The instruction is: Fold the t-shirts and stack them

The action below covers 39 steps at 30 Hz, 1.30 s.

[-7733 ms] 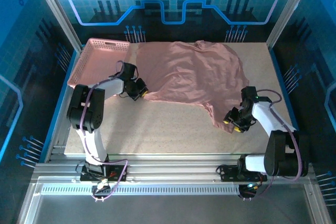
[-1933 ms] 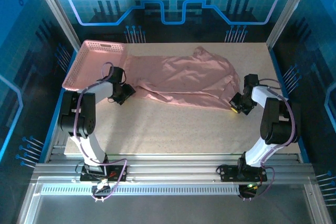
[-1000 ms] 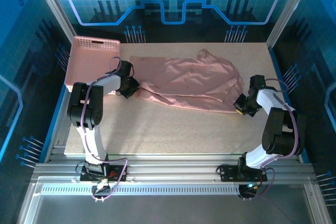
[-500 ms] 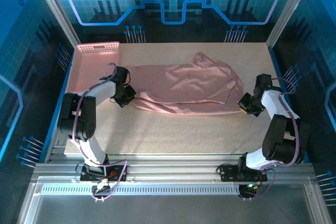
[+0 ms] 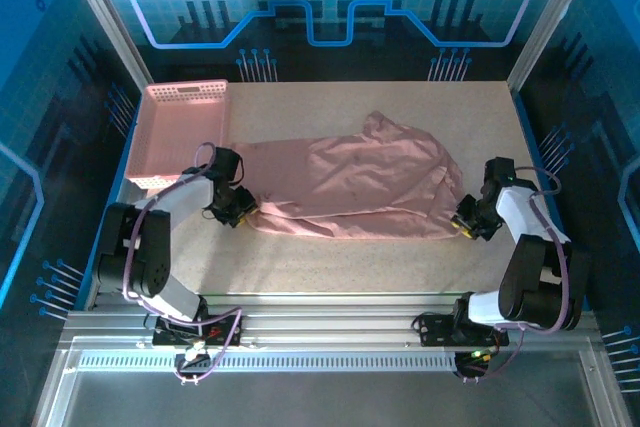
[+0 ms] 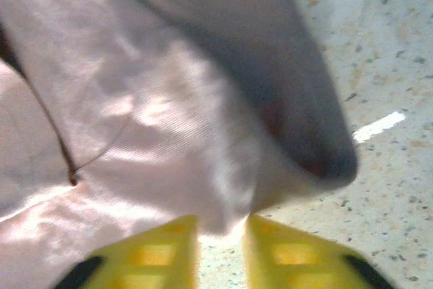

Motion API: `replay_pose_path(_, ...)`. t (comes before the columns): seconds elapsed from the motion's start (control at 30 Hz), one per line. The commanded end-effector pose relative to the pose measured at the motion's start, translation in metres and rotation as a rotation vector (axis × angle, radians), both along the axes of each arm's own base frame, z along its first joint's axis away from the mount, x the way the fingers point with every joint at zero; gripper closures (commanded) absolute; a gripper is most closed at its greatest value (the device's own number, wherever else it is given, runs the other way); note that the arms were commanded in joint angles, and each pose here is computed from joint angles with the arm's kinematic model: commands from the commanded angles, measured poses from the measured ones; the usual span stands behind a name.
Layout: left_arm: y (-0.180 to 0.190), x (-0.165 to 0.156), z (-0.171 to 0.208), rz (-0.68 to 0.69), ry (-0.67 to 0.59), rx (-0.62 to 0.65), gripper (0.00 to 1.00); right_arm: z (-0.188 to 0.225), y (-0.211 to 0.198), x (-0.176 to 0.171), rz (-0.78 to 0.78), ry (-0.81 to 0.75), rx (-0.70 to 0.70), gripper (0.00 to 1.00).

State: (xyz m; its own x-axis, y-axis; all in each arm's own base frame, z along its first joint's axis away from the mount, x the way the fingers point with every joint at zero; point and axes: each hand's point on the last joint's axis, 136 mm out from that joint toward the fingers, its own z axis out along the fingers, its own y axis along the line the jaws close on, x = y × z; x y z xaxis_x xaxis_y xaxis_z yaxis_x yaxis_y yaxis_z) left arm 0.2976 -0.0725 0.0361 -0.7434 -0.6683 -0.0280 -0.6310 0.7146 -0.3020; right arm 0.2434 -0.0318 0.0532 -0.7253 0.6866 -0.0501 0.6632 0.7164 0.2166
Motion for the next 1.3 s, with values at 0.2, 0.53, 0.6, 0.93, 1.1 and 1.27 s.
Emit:
replay_pose_path(0.2, -0.036, -0.013, 0.052, -0.072, -0.049, -0.081, 0.56, 0.039, 0.019, 0.007, 0.077, -0.119, 0.091, 0.34)
replay_pose_path(0.53, -0.035, 0.003, 0.020, 0.061, -0.040, -0.116, 0.60, 0.034, 0.053, 0.017, 0.194, -0.166, 0.215, 0.27)
replay_pose_path(0.6, -0.030, 0.008, 0.016, 0.096, -0.040, -0.113, 0.64, 0.034, 0.054, 0.018, 0.203, -0.167, 0.215, 0.27)
replay_pose_path(0.93, -0.010, 0.021, 0.006, 0.223, -0.066, -0.097, 0.68, 0.031, 0.057, 0.017, 0.218, -0.159, 0.227, 0.27)
replay_pose_path(1.1, -0.010, 0.024, 0.003, 0.239, -0.069, -0.107, 0.68, 0.031, 0.057, 0.018, 0.221, -0.158, 0.230, 0.27)
replay_pose_path(1.27, -0.008, 0.022, -0.007, 0.272, -0.049, -0.099, 0.70, 0.030, 0.057, 0.021, 0.217, -0.155, 0.236, 0.27)
